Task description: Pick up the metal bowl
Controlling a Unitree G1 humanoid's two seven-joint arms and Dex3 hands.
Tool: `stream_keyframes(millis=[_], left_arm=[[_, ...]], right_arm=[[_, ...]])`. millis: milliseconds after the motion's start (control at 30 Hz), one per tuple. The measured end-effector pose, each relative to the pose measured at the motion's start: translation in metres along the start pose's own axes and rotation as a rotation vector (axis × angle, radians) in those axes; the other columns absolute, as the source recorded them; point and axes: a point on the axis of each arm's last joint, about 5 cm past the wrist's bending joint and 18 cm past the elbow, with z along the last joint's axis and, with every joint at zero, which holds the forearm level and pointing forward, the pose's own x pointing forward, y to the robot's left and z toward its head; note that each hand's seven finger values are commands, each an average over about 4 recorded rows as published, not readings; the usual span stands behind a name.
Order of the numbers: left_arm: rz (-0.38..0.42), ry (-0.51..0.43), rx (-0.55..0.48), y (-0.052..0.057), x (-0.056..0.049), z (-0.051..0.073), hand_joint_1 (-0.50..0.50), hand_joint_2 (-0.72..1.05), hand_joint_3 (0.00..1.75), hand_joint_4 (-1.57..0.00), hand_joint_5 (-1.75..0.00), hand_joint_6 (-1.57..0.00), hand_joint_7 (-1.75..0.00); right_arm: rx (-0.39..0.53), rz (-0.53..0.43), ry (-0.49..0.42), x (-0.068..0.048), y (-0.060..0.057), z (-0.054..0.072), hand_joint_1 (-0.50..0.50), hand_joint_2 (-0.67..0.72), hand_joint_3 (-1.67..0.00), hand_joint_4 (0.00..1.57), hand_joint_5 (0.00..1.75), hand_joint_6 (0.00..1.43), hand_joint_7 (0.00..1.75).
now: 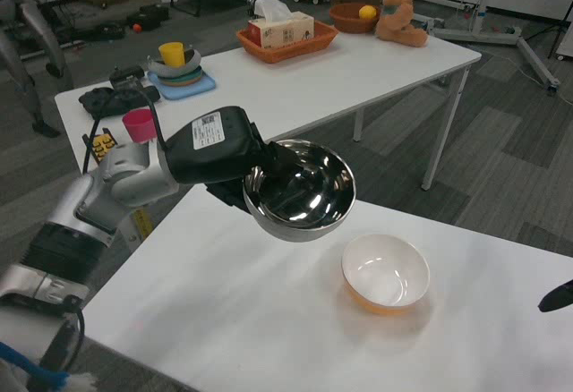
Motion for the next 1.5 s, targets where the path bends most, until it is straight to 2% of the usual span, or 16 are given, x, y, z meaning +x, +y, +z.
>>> stream_keyframes(millis=[67,300,433,600,833,967,1033,1100,1500], left_arm=[[0.046,0.017,-0.026,-0.007,0.002,-0.001,-0.50,1.05,0.17,-1.57,0.00,-1.57,-1.68],[0.127,0.069,-0.111,-0.026,0.007,-0.004,-0.50,1.05,0.17,-1.57,0.00,-1.57,-1.68],[0.142,0.106,-0.165,-0.037,0.007,-0.006,-0.50,1.05,0.17,-1.57,0.00,-1.57,-1.68],[0.142,0.143,-0.204,-0.046,0.007,-0.009,-0.50,1.05,0.15,-1.57,0.00,-1.57,-1.68],[0.145,0.173,-0.214,-0.048,0.003,-0.011,-0.50,1.05,0.13,-1.57,0.00,-1.53,-1.68],[0.156,0.197,-0.214,-0.048,0.000,-0.013,-0.50,1.05,0.17,-1.57,0.00,-1.54,-1.69],[0.168,0.205,-0.210,-0.047,-0.001,-0.014,-0.50,1.05,0.13,-1.57,0.00,-1.52,-1.69],[0.174,0.208,-0.209,-0.047,-0.002,-0.014,-0.50,1.05,0.09,-1.57,0.00,-1.52,-1.68],[0.188,0.213,-0.211,-0.048,-0.002,-0.015,-0.50,1.05,0.13,-1.57,0.00,-1.52,-1.68]], right_arm=[[0.012,0.003,-0.002,-0.001,0.003,-0.001,-0.42,0.53,0.00,0.00,0.00,0.00,0.00],[0.037,0.008,-0.002,-0.008,0.011,-0.003,-0.42,0.47,0.00,0.00,0.00,0.00,0.00],[0.048,0.016,-0.005,-0.010,0.015,-0.003,-0.42,0.47,0.00,0.00,0.00,0.00,0.00],[0.053,0.024,-0.006,-0.012,0.019,-0.002,-0.42,0.47,0.00,0.00,0.00,0.00,0.00],[0.056,0.028,-0.020,-0.011,0.020,0.000,-0.42,0.47,0.00,0.00,0.00,0.00,0.00],[0.061,0.034,-0.030,-0.010,0.023,0.002,-0.42,0.47,0.00,0.00,0.00,0.00,0.00],[0.064,0.037,-0.035,-0.009,0.024,0.003,-0.42,0.47,0.00,0.00,0.00,0.00,0.00],[0.067,0.038,-0.037,-0.009,0.025,0.004,-0.42,0.47,0.00,0.00,0.00,0.00,0.00],[0.077,0.049,-0.053,-0.008,0.028,0.007,-0.42,0.47,0.00,0.00,0.00,0.00,0.00]])
